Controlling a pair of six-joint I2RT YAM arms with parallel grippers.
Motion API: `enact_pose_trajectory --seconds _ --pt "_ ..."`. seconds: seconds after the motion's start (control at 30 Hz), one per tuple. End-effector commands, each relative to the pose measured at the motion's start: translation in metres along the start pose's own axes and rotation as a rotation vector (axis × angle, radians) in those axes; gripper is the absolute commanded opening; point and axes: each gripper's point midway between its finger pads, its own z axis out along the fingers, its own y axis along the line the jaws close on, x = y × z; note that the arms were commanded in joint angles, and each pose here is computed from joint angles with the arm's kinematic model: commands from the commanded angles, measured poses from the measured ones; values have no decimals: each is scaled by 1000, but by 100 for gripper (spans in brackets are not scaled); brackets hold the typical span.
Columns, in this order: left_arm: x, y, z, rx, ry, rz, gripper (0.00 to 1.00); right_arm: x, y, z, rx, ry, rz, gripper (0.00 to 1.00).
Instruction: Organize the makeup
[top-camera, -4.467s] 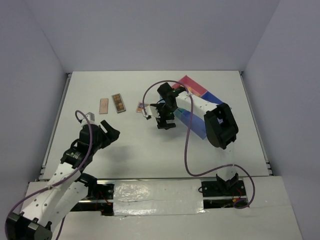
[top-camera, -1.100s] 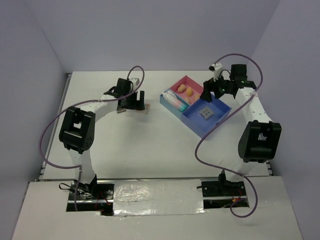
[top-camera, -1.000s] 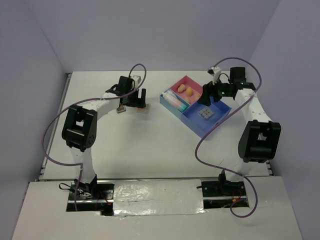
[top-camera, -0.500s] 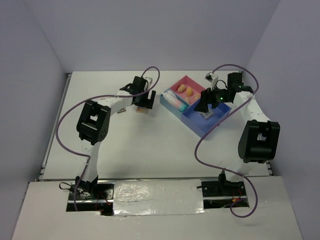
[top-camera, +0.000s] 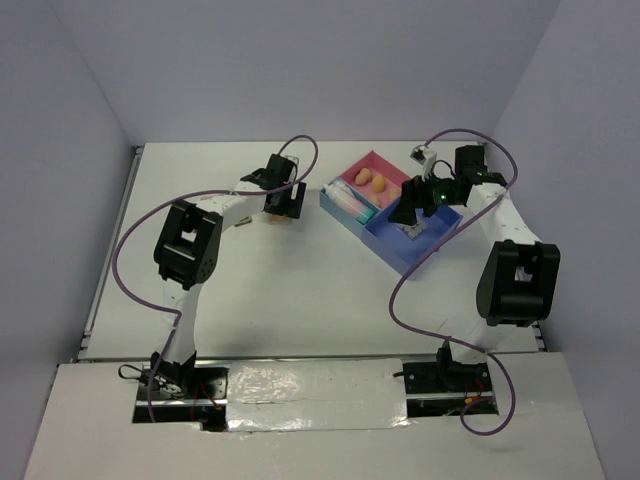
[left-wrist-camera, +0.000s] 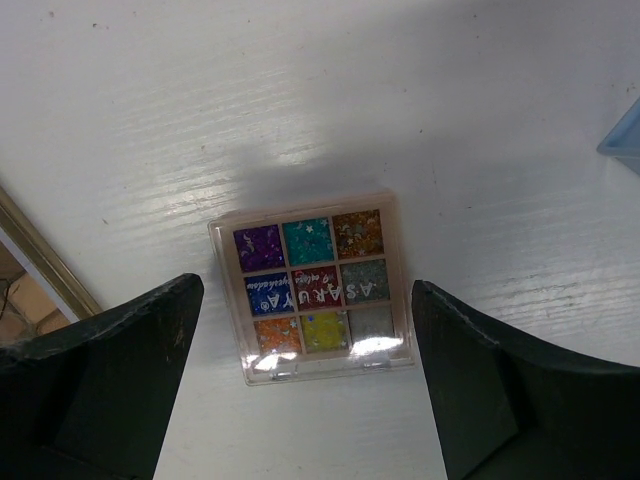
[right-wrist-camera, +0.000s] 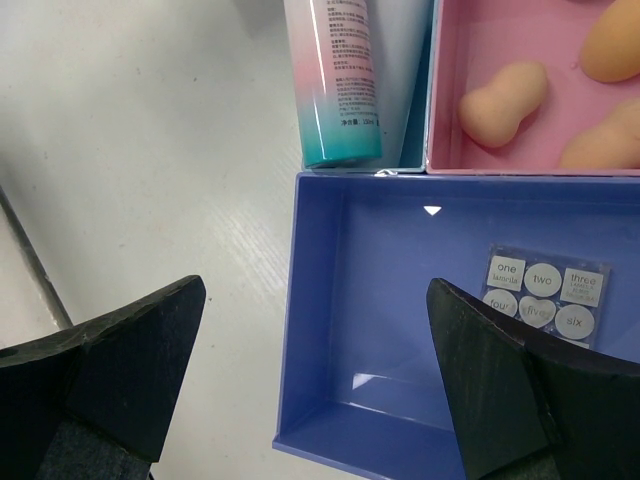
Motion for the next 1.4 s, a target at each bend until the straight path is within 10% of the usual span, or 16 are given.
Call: enact_pose_trajectory --seconds 0.0,0.53,0.97,1.13,1.37 --pt "4 1 5 -19 14 -23 98 -16 13 -10 -7 -50 -42 100" --pt "26 -7 10 19 66 -67 86 -22 23 -13 -30 -56 -57 100" --pt "-10 -24 -56 165 -72 -154 0 -22 141 28 -236 38 -168 99" --pt "-9 -29 -110 262 -161 -159 0 -23 184 50 -375 159 -31 51" --pt "40 -65 -176 540 -295 -141 0 -44 191 74 -343 185 229 47"
